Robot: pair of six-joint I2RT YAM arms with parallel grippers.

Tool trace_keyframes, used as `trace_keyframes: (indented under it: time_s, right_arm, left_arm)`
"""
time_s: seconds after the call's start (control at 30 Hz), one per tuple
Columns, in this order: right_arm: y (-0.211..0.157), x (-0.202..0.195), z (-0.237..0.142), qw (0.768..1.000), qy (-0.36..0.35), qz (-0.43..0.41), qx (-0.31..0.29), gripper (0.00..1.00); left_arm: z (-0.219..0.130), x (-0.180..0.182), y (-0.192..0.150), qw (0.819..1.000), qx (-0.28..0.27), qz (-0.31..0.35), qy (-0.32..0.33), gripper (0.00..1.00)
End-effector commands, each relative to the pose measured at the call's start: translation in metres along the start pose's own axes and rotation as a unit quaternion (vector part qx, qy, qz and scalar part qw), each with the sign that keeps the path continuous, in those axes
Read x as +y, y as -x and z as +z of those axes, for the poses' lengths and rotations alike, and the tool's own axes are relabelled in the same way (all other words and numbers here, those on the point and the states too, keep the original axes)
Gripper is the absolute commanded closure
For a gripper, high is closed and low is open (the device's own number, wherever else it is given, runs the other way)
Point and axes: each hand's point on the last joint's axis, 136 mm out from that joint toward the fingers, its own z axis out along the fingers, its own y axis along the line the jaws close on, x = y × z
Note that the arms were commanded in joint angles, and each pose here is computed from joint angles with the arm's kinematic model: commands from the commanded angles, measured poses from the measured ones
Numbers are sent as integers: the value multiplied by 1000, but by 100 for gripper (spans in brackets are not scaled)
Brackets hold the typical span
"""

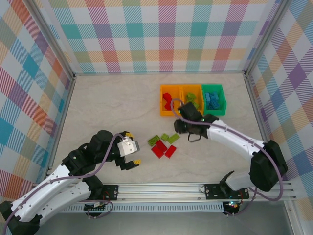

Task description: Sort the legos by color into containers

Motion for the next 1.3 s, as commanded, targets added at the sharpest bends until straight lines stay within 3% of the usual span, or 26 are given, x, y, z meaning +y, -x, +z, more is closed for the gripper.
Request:
trace_keyframes:
  time_s: [0.0,0.23,0.47,0.57,0.77,0.97,1.17,1.27]
  right_arm:
    - [63,8,8,998,19,-31,-59,67]
    - [144,-8,70,996,-3,-36,-81,67]
    - [170,-25,117,996,-42,-52,-65,57]
    - [177,-23,114,995,-43,-62,-63,46]
    - [184,-12,74,995,-18,-66,-79,44]
    - [136,11,8,991,88,-72,-74,43]
    - [37,8,-49,988,149,7,-31,39]
    - [-19,1,-58,991,122,49,13,42]
  left_arm:
    - [-3,13,6,999,-19,-13,35,0]
    - [-13,40,10,992,-27,-46,112,0]
    - [-9,41,2,993,-9,-46,113,0]
    - [-6,44,1,991,-5,-68,118,0]
    - [2,53,-1,983,23,-135,118,0]
    - [-2,71,11,962,35,-231,143,0]
    - [20,71,29,907,39,-406,108,0]
    - [29,70,31,911,51,-397,102,0]
